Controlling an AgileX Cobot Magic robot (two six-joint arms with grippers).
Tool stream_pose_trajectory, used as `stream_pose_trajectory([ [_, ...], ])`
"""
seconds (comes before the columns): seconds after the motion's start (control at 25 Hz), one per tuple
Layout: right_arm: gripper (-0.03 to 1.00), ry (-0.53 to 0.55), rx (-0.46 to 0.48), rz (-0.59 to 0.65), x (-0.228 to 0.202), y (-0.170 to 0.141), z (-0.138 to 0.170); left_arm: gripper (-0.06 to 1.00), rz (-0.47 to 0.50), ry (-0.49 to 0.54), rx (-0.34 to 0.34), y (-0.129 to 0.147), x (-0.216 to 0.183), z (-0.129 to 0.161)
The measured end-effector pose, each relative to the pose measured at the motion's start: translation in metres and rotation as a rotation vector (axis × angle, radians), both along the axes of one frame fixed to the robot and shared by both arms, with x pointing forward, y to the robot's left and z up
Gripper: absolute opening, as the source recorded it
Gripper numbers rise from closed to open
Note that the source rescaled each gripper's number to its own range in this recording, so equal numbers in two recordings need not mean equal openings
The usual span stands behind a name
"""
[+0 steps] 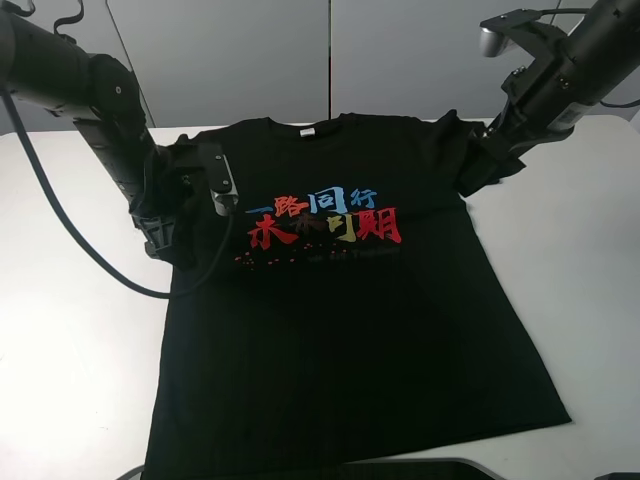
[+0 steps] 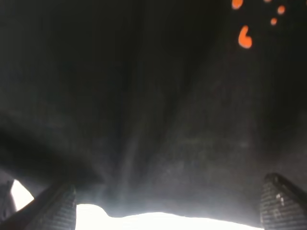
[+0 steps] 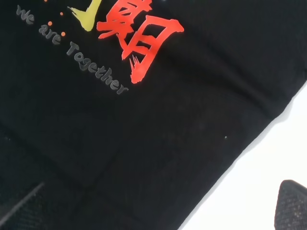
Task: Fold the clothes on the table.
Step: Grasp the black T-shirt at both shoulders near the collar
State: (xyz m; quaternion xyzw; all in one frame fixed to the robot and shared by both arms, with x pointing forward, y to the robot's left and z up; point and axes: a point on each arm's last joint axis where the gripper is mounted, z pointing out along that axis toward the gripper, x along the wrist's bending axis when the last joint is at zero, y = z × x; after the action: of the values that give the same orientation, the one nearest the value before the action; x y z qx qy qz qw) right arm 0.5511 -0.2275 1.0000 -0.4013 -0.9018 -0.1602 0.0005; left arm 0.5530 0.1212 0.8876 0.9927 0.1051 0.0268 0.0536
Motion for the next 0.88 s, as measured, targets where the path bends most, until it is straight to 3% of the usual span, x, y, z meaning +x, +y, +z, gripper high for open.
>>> stream_pose_trajectory([
  [0.68,1.00,0.002,0.022,-0.011,0.000,0.002,0.001,0.97,-0.018,0.011,0.047,0.001,0.004,-0.021],
  [0.76,1.00,0.002,0.022,-0.011,0.000,0.002,0.001,0.88,-0.020,0.008,0.048,0.001,0.005,-0.021],
  [0.88,1.00,0.002,0.022,-0.011,0.000,0.002,0.001,0.57,-0.017,-0.003,0.042,0.001,0.006,-0.021],
])
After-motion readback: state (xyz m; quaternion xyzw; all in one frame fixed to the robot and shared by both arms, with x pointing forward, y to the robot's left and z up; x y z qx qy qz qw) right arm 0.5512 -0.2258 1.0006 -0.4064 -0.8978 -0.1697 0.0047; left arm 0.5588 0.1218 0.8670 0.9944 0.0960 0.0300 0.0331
